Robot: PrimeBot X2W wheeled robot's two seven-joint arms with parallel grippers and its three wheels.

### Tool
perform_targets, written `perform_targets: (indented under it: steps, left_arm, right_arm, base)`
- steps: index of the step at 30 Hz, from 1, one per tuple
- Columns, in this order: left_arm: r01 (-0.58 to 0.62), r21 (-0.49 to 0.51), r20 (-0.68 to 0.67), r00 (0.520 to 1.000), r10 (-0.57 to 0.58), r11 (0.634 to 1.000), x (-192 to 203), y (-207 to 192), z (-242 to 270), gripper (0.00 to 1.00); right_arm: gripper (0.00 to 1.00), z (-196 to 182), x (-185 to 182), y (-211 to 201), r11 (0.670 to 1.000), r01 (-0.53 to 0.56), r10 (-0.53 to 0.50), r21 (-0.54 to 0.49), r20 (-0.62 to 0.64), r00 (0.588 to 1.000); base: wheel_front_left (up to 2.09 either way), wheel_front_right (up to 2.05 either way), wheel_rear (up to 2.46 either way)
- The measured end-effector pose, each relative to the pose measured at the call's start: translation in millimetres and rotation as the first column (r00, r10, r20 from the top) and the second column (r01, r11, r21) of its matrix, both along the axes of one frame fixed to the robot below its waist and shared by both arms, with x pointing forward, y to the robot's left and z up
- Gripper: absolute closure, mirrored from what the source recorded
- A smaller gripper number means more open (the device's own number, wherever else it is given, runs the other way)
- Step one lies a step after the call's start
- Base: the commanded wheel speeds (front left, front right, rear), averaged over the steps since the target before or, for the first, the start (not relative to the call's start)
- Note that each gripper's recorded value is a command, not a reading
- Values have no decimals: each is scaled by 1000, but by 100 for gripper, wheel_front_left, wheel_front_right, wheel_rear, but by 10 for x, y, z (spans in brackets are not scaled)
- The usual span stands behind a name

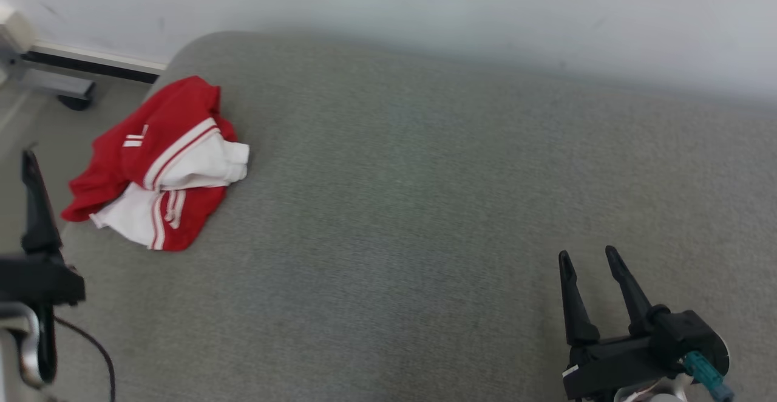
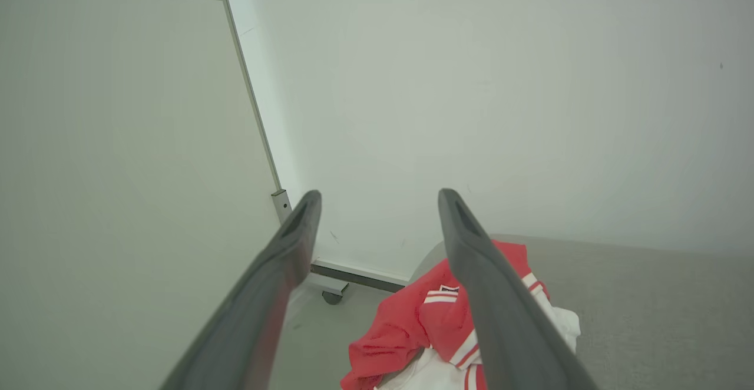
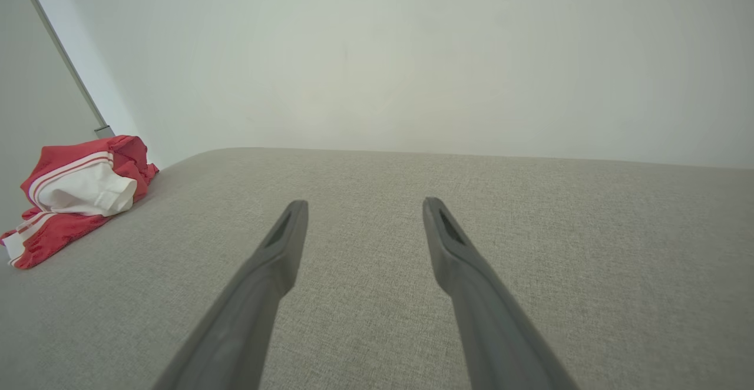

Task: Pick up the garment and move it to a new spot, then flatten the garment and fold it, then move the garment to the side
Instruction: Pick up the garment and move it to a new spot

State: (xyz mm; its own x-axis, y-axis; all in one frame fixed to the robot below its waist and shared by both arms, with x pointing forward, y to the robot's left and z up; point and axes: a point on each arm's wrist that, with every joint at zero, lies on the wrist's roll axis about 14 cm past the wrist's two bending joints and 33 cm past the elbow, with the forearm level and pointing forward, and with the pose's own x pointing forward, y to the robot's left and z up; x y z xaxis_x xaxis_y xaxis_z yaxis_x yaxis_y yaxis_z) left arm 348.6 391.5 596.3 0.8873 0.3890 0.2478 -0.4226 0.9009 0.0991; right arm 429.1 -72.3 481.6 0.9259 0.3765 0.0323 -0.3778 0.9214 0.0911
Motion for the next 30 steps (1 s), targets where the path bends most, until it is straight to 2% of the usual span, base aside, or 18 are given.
perform_targets:
  steps: [3, 10, 18, 23, 28, 30]
  left_arm:
    - [49, 13, 15, 999, -49, 999, 405, -45, 147, 0]
    - [94, 5, -24, 995, -94, 996, 1062, -58, 154, 0]
    - [105, -93, -204, 971, -122, 990, 1626, -87, -499, 0]
    - [77, -173, -347, 928, -134, 982, 1750, -115, -1055, 0]
    - [11, -267, -500, 853, -148, 964, 1711, -149, -1601, 0]
    - [-33, -312, -574, 803, -161, 950, 1629, -175, -1827, 0]
  right_arm:
    - [0, -5, 55, -215, 998, 57, -57, -10, 8, 998]
    - [0, -63, 138, -538, 990, 132, -132, -42, 12, 991]
    - [0, -97, 228, -814, 977, 195, -196, -85, 7, 981]
    - [0, -133, 235, -956, 967, 225, -227, -115, -4, 974]
    - [0, -193, 228, -1035, 961, 242, -247, -137, -22, 969]
    - [0, -196, 225, -1042, 960, 244, -249, -138, -23, 968]
  base:
    - [0, 0, 0]
    - [0, 0, 0]
    - [0, 0, 0]
    - [0, 0, 0]
    - [0, 0, 0]
    - [0, 0, 0]
